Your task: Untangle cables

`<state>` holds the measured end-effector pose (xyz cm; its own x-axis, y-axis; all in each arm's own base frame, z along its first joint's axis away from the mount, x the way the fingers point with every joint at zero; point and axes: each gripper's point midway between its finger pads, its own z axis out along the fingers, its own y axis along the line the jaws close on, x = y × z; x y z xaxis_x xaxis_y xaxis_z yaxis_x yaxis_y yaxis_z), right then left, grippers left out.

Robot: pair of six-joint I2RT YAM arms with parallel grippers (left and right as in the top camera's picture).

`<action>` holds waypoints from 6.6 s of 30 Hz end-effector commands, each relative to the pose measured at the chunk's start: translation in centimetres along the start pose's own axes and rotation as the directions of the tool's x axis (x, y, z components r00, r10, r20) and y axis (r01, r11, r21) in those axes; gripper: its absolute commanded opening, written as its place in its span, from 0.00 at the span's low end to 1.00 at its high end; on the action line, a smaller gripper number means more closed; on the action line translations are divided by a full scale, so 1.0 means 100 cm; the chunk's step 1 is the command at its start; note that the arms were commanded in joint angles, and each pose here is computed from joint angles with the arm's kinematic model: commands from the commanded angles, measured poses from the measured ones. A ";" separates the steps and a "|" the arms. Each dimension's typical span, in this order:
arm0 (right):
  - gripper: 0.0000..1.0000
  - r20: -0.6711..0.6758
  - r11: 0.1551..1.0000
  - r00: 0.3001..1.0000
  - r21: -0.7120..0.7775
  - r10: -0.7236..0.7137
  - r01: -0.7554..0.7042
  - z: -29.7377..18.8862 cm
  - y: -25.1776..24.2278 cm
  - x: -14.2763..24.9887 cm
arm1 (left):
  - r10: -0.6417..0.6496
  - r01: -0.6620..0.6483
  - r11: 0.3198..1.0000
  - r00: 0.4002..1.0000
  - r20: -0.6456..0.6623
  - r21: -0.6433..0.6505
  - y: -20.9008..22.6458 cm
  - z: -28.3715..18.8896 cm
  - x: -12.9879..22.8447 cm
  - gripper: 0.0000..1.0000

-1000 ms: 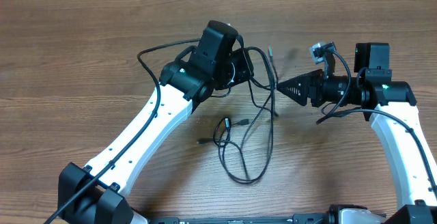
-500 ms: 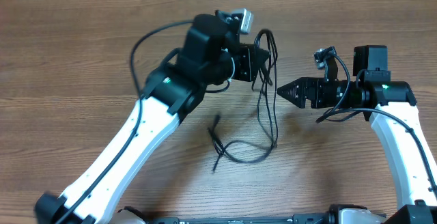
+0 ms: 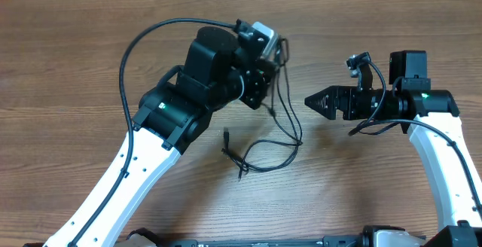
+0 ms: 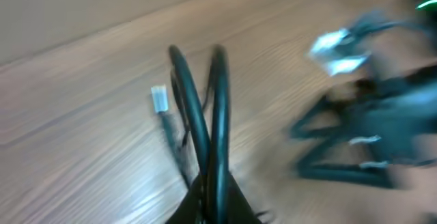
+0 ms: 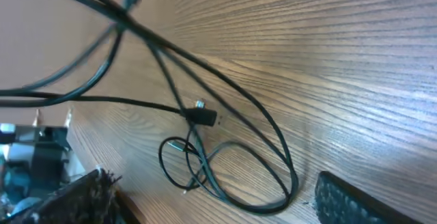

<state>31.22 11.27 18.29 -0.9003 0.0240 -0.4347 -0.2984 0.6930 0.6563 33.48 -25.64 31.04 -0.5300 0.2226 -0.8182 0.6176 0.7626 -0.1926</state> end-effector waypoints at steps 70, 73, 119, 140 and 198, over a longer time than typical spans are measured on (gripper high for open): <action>1.00 -0.147 0.968 0.969 0.186 0.197 -0.168 -0.007 -0.024 0.044 | -0.757 0.516 0.644 0.539 -0.370 -0.565 0.016 0.052 0.291 0.55; 1.00 -0.146 0.968 0.970 0.186 0.196 -0.168 -0.007 -0.024 0.044 | -0.753 0.525 0.645 0.559 -0.346 -0.556 0.019 0.057 0.285 0.47; 1.00 -0.046 0.799 0.798 0.021 0.601 -0.601 -0.001 0.004 0.011 | -0.714 0.751 0.657 0.650 -0.260 0.073 -0.035 0.058 0.066 0.04; 0.96 -0.059 0.547 0.552 -0.081 0.832 -0.833 -0.001 0.018 -0.013 | -0.853 0.900 0.400 0.434 -0.290 0.171 -0.055 0.055 0.028 0.04; 0.04 0.111 0.637 0.652 0.144 0.750 -0.757 -0.001 -0.059 0.002 | -0.567 0.681 0.480 0.722 -0.397 0.553 -0.018 -0.010 0.003 0.49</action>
<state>32.80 8.39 15.05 -0.7469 0.6228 0.2329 0.5787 0.4362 0.6891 30.89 -26.95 31.19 -0.9768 0.0170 -0.2137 0.2139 0.1437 -0.9662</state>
